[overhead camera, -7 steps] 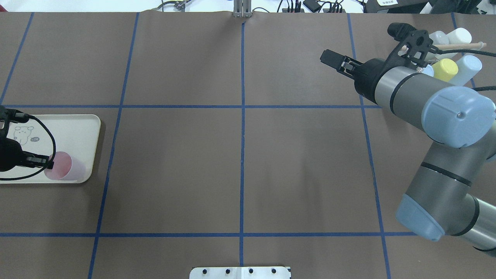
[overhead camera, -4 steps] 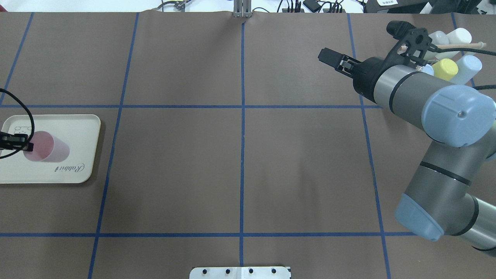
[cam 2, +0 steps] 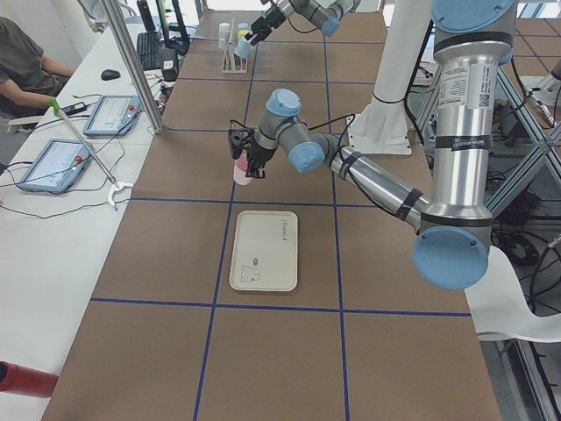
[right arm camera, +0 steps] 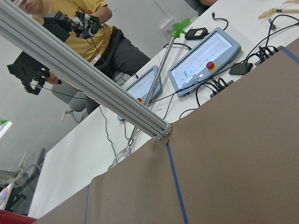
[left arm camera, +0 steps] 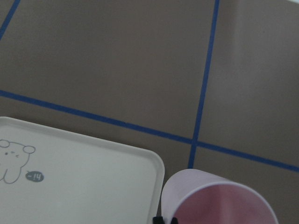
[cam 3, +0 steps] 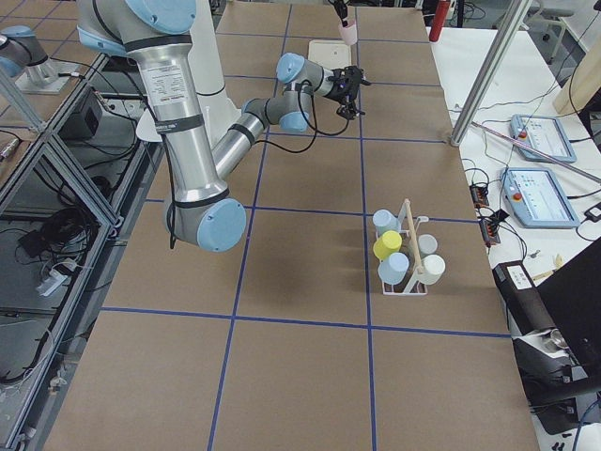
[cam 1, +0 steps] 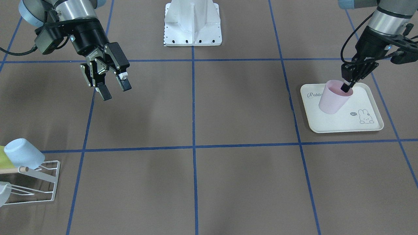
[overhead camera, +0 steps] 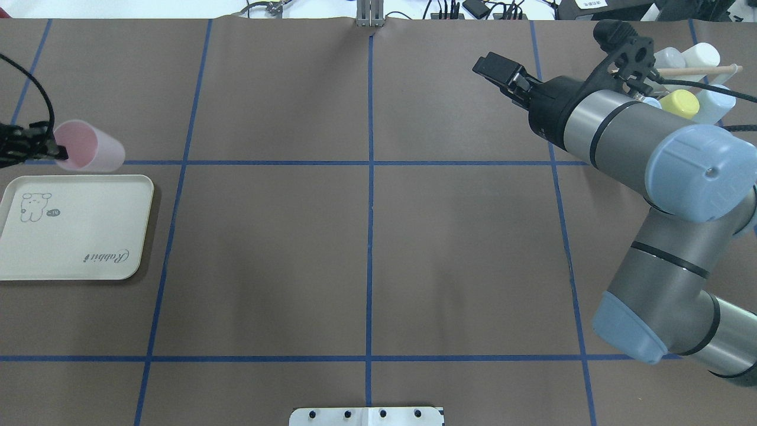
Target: Transfer IKEA cup to right arm and place on rack
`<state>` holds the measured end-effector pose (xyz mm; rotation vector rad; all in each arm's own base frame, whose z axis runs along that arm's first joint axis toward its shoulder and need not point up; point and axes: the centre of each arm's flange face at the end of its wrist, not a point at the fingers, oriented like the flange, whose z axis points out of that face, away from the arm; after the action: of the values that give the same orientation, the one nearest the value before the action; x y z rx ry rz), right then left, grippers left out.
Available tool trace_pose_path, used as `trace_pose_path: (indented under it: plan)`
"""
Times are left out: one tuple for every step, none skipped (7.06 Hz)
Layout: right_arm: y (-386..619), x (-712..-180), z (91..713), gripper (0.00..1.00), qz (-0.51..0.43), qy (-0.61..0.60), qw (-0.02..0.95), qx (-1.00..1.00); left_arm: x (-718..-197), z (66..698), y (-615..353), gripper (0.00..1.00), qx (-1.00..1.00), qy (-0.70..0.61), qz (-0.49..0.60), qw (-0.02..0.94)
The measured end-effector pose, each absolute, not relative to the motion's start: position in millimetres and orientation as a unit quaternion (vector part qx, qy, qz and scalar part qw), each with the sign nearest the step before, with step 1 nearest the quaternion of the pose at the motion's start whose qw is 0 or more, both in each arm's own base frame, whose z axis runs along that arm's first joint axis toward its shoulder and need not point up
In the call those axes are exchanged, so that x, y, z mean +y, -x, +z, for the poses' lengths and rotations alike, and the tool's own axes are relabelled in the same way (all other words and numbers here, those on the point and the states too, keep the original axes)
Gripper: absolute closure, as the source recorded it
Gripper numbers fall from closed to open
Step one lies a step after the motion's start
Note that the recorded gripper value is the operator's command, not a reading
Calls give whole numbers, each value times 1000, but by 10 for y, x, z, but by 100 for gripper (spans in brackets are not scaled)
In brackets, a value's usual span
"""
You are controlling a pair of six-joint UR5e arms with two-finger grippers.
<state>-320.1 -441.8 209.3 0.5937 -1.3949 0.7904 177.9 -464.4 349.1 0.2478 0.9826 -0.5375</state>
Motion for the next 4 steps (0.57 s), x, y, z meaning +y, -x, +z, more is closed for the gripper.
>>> trace_pose_path:
  plan:
    - [3235,-4437,2118,0,361,-248,634,-637,-4733,3239,-1832,100,495,-117,-289,811]
    - [3255,-4450,2143,0,367,-240,612,-658,-4775,3038,-1883,100,540,-111,-320,771]
    - [3255,-4449,2145,0,372,-233,593,-675,-4817,2924,-1941,100,590,-101,-341,725]
    - [3257,-4428,2129,0,374,-225,577,-690,-4874,2847,-2021,100,636,-86,-352,681]
